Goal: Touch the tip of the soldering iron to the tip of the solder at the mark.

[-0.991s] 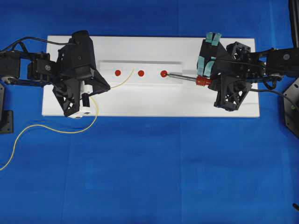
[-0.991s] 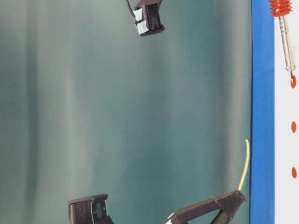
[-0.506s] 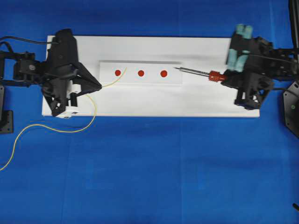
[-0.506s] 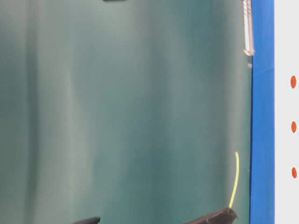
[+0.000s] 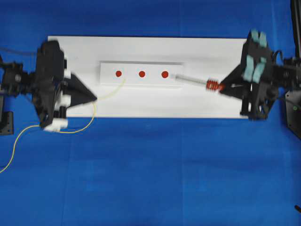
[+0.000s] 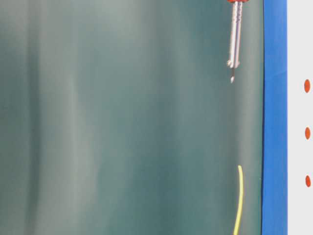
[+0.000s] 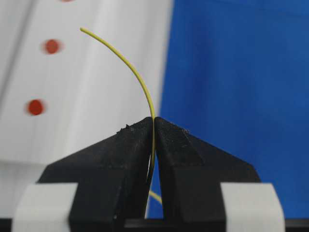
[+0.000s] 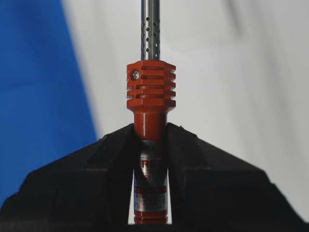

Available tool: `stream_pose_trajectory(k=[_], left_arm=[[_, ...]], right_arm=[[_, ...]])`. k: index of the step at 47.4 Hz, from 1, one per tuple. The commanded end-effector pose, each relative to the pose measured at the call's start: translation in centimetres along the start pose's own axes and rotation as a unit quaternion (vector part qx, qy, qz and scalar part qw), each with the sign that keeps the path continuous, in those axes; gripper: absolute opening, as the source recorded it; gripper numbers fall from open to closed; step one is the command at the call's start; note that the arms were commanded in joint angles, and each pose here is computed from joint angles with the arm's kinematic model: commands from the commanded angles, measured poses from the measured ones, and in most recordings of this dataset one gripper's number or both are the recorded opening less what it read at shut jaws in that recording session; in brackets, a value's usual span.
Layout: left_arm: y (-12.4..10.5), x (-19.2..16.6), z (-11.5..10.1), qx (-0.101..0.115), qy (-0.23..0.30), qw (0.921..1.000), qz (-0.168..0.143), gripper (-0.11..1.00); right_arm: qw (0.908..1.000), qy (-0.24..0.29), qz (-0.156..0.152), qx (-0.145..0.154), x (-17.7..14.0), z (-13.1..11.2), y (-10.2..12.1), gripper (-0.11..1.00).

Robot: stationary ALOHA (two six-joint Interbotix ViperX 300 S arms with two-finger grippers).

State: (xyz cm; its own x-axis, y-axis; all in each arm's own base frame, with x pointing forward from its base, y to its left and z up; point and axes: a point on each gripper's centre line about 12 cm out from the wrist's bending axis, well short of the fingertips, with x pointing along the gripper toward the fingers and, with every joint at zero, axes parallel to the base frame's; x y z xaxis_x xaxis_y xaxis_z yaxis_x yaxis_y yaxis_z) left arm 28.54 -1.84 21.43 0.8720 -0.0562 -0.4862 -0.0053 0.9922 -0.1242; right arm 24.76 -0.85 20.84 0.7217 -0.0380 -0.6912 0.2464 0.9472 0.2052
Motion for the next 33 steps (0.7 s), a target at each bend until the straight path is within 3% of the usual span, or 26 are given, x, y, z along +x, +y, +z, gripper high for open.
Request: stream_pose_trajectory(k=[1,15,24,33], left_arm=[[-2.1,-0.3,0.5,0.017,-0.016,0.9992,-0.034,0.03],[-9.3,-1.0,-1.3,0.072,-0.024,0.9858,-0.15,0.03],[-11.2,0.4,-4.7,0.095,0.004,0.9793,-0.179,0.03],[-12.0,2.7,-6.8,0.104,0.022,0.9775,-0.183,0.03]], right_arm=[[0.9984,-0.028,0.043,-0.024,-0.5,1.1,2.6,0.06],[0.9899,0.003,0.12,-0.075,1.3,-0.8,8.6,0.06],[0.9851,0.034,0.137,-0.099,4.2,-2.9,10.8,0.06],[0.9851,0.064,0.134,-0.087,7.3,-5.2,11.3,0.06]])
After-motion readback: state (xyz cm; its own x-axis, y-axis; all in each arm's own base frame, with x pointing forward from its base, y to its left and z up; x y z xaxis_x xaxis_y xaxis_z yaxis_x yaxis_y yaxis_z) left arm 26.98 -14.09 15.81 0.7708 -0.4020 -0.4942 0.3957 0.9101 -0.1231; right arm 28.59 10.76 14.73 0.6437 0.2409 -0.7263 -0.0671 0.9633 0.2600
